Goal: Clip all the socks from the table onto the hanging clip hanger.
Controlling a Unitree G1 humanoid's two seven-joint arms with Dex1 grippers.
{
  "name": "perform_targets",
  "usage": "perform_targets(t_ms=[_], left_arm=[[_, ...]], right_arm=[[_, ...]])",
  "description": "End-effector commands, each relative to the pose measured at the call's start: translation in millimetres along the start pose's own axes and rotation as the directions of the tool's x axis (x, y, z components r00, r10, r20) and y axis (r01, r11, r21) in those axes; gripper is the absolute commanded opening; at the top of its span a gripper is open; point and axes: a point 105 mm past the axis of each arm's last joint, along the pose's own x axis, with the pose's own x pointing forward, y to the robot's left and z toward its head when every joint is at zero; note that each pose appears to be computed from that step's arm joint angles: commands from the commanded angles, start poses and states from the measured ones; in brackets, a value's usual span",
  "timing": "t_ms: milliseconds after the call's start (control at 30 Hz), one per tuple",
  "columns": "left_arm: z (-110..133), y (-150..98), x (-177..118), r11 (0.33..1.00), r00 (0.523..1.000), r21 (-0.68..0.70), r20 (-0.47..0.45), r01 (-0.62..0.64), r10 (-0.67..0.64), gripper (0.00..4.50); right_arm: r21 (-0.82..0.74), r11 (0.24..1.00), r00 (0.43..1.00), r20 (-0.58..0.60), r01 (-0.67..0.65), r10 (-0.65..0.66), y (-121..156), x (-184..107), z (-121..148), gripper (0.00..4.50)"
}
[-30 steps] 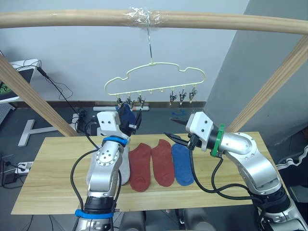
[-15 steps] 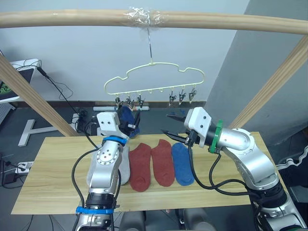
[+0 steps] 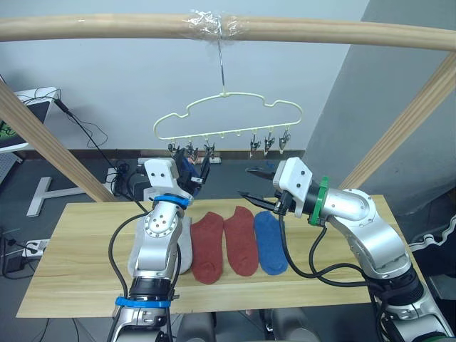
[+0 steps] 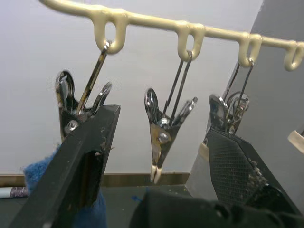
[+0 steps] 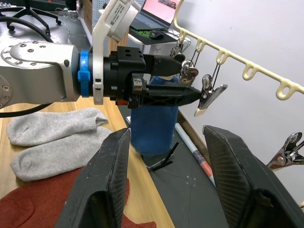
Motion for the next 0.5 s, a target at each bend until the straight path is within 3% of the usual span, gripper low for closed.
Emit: perform_targets(t_ms=[33, 367, 500], left_arm=[[21.9, 2.9, 4.8, 1.000, 0.997, 0.029, 0.082, -0.009, 0.007, 3.35], [21.0, 2.6, 6.9, 1.000, 0.997, 0.026, 0.074, -0.002, 0.000, 3.35], [19.0, 2.9, 7.4, 0.999, 0.997, 0.033, 0.075, 0.004, -0.006, 2.48]], right_arm=[[-0.034, 0.999, 0.999, 0.052, 0.005, -0.003, -5.1, -1.4, 13.4, 2.52], [-0.031, 1.000, 0.998, 0.055, 0.002, 0.000, -4.9, -0.2, 13.2, 2.52], [-0.027, 1.000, 0.998, 0.055, 0.002, -0.001, -5.2, -0.4, 13.2, 2.52]])
